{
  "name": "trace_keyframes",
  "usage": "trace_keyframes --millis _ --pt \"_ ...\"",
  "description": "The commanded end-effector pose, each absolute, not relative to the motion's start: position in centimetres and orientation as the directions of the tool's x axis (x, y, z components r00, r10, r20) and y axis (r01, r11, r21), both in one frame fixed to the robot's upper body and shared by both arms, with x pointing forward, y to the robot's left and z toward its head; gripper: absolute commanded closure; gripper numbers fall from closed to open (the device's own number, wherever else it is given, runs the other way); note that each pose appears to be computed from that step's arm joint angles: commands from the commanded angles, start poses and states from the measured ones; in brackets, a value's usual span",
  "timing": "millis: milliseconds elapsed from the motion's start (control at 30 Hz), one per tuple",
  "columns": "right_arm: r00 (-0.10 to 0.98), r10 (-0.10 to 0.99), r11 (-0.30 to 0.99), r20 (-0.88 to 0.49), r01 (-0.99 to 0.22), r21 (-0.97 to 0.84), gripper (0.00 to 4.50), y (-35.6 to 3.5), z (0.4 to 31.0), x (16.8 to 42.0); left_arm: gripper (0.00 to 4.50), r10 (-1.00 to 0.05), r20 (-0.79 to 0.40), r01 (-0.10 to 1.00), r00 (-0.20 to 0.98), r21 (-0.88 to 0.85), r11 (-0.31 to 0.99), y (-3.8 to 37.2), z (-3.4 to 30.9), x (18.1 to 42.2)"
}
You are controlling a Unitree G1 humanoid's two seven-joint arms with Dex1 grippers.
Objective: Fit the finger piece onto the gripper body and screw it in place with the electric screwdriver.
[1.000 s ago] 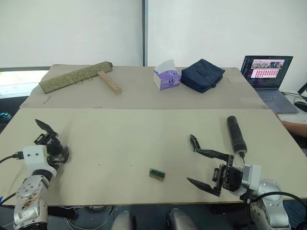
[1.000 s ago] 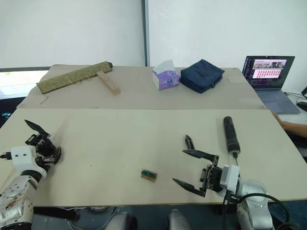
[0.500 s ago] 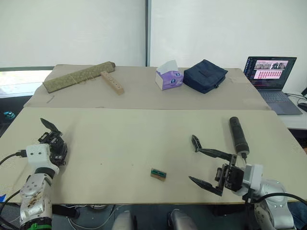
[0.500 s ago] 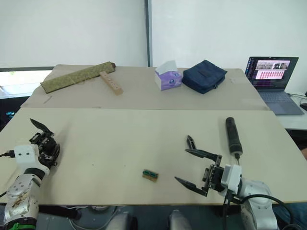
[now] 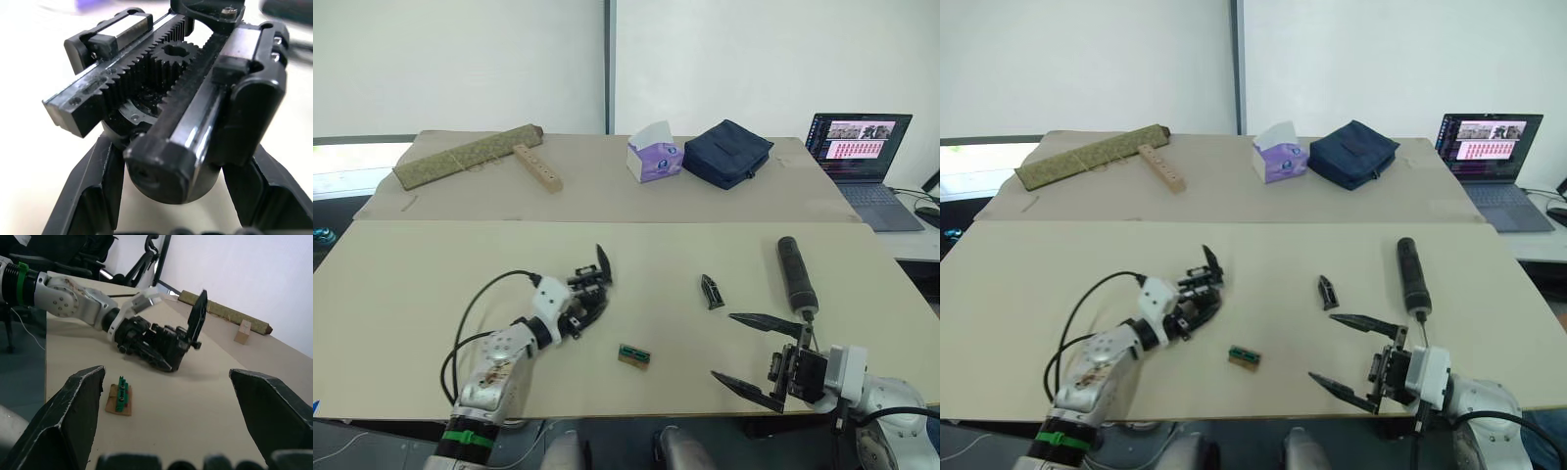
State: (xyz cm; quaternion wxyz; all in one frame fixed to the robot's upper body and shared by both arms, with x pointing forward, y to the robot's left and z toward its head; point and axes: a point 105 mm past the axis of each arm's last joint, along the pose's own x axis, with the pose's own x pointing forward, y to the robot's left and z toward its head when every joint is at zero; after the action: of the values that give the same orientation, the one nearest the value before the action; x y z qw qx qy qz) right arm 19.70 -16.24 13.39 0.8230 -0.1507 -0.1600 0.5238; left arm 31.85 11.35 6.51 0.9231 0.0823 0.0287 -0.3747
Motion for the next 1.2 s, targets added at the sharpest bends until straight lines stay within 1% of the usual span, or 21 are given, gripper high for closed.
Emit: trace_keyframes --millis 33,200,300,467,600,667,733,767,833,967,1100,1167,1200 --pt "0.405 0.905 0.419 0.133 -0.787 -0.453 0.00 -16.3 14.6 19.5 2.16 -0.737 -0.076 0.737 0.671 0.178 0.652 9.3 7.6 32.3" --pt "0.421 0.897 0.433 0.133 -0.779 -0.453 0.00 -16.2 14.7 19.4 2.16 -0.804 -0.115 0.804 0.583 0.228 0.550 7.8 6.9 31.8" --pt "0.423 0.897 0.434 0.132 -0.779 -0.452 0.00 -16.1 14.7 19.4 2.16 -0.834 -0.113 0.833 0.539 0.213 0.510 6.9 6.9 31.3" --pt "0.423 0.897 0.432 0.128 -0.779 -0.454 0.00 -16.2 14.8 19.5 2.16 -0.842 -0.113 0.840 0.528 0.213 0.498 6.6 6.8 31.0" --pt "0.423 0.898 0.430 0.122 -0.782 -0.452 0.00 -16.3 14.7 19.4 2.16 -0.855 -0.131 0.861 0.501 0.173 0.478 6.5 6.1 30.3" --pt "0.424 0.898 0.429 0.120 -0.782 -0.451 0.00 -16.4 14.7 19.4 1.11 -0.850 -0.147 0.860 0.506 0.161 0.484 6.9 5.7 30.2" --pt "0.425 0.897 0.430 0.119 -0.782 -0.451 0.00 -16.5 14.7 19.4 0.21 -0.842 -0.149 0.853 0.518 0.156 0.497 7.4 5.7 30.2" --pt "0.425 0.897 0.430 0.119 -0.782 -0.452 0.00 -16.5 14.7 19.4 0.04 -0.838 -0.148 0.849 0.525 0.153 0.505 7.8 5.7 30.3" --pt "0.425 0.896 0.435 0.127 -0.782 -0.447 0.00 -16.6 14.8 19.5 0.04 -0.831 -0.150 0.843 0.535 0.145 0.517 8.4 5.8 30.3" --pt "0.425 0.896 0.434 0.127 -0.782 -0.447 0.00 -16.6 14.9 19.5 0.04 -0.836 -0.197 0.859 0.512 0.149 0.490 9.6 5.1 29.6" --pt "0.427 0.896 0.434 0.123 -0.782 -0.447 0.00 -16.6 14.9 19.4 0.04 -0.812 -0.199 0.835 0.549 0.167 0.524 11.6 5.6 30.8" --pt "0.428 0.896 0.434 0.122 -0.782 -0.447 0.00 -16.6 14.9 19.4 0.04 -0.817 -0.203 0.842 0.539 0.162 0.515 12.3 5.7 31.2" --pt "0.428 0.896 0.434 0.122 -0.782 -0.447 0.00 -16.5 14.9 19.4 0.04 -0.835 -0.219 0.863 0.505 0.152 0.482 12.7 5.7 31.1"
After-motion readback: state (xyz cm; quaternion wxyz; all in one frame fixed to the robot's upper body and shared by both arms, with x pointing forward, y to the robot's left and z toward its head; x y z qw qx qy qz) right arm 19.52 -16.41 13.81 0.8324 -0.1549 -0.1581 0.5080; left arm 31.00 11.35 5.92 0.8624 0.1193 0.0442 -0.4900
